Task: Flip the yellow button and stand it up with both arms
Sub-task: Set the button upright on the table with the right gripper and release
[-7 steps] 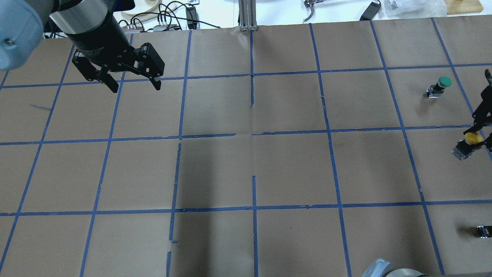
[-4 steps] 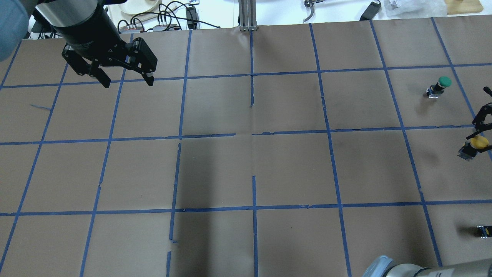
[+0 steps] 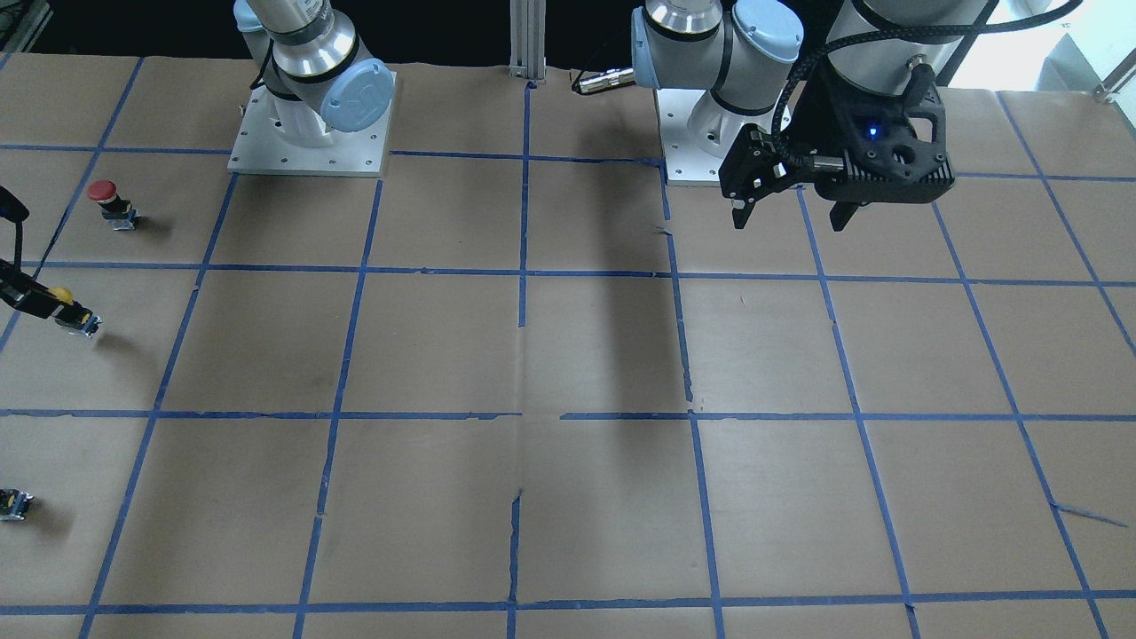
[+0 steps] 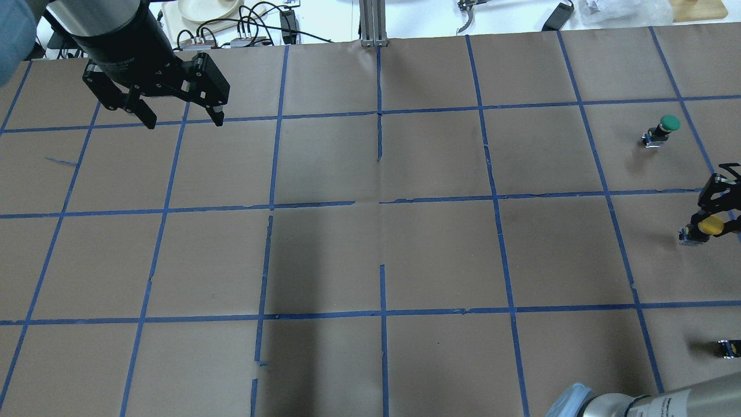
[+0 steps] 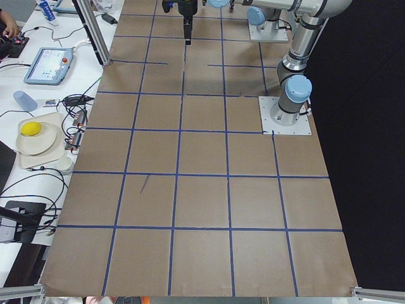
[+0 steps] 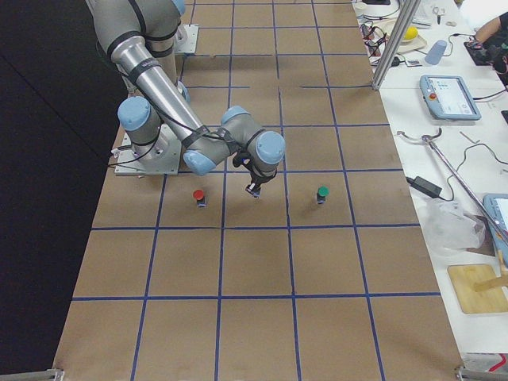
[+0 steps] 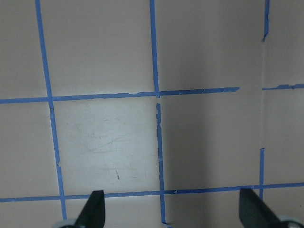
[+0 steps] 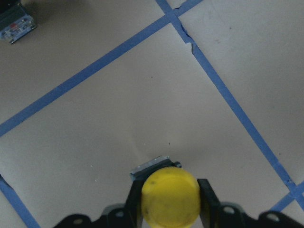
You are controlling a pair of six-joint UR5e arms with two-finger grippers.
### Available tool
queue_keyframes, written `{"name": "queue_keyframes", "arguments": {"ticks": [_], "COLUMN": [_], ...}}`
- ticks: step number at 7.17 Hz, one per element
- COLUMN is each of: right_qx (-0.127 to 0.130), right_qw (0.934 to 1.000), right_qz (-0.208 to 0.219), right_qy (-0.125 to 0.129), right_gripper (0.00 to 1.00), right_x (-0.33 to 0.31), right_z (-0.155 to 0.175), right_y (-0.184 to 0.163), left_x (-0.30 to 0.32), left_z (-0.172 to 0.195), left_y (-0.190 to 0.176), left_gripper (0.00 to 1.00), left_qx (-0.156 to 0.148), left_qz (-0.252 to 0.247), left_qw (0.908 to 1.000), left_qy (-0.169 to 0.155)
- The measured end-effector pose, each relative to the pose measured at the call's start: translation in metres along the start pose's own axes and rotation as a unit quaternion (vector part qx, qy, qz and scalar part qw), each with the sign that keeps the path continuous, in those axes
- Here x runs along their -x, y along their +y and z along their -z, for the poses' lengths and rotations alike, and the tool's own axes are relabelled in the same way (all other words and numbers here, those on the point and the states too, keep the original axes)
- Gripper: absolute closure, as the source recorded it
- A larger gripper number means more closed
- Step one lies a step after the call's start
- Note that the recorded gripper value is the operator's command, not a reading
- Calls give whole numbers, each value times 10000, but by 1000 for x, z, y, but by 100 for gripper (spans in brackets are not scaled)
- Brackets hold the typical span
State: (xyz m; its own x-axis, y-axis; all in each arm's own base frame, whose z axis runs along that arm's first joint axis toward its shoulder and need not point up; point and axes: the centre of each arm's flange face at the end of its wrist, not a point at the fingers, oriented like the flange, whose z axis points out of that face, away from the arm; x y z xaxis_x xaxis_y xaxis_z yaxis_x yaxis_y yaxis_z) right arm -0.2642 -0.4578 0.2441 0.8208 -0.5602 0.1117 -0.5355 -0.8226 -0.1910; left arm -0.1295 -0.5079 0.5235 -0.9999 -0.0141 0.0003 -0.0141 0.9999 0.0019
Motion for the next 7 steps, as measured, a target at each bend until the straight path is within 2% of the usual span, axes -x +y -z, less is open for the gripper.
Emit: {"name": "queue_keyframes", "arguments": {"ticks": [1,2,5,7], "right_qx": [-19,-59,-98,162], "right_qw": [10000,10000,9999,9974], "right_qz": [46,33,-86,-699], "right_qy": [20,38,51,-2], "right_gripper": [48,3,0,0], "right_x": [7,12,18,17], "right_z": [-4,-9,-18,0], "right_y": [3,5,12,16], "left_x": [0,0,0,0], "left_z": [-1,-2,1,2], "left_y": [-1,-1,-1,-1], "left_gripper": [0,0,0,0], "left_qx": [4,9,-11,-25], "left_qz": [65,92,108,108], "left_qw": [10000,10000,9999,9999], "left_qy": [-3,-3,-5,-3]}}
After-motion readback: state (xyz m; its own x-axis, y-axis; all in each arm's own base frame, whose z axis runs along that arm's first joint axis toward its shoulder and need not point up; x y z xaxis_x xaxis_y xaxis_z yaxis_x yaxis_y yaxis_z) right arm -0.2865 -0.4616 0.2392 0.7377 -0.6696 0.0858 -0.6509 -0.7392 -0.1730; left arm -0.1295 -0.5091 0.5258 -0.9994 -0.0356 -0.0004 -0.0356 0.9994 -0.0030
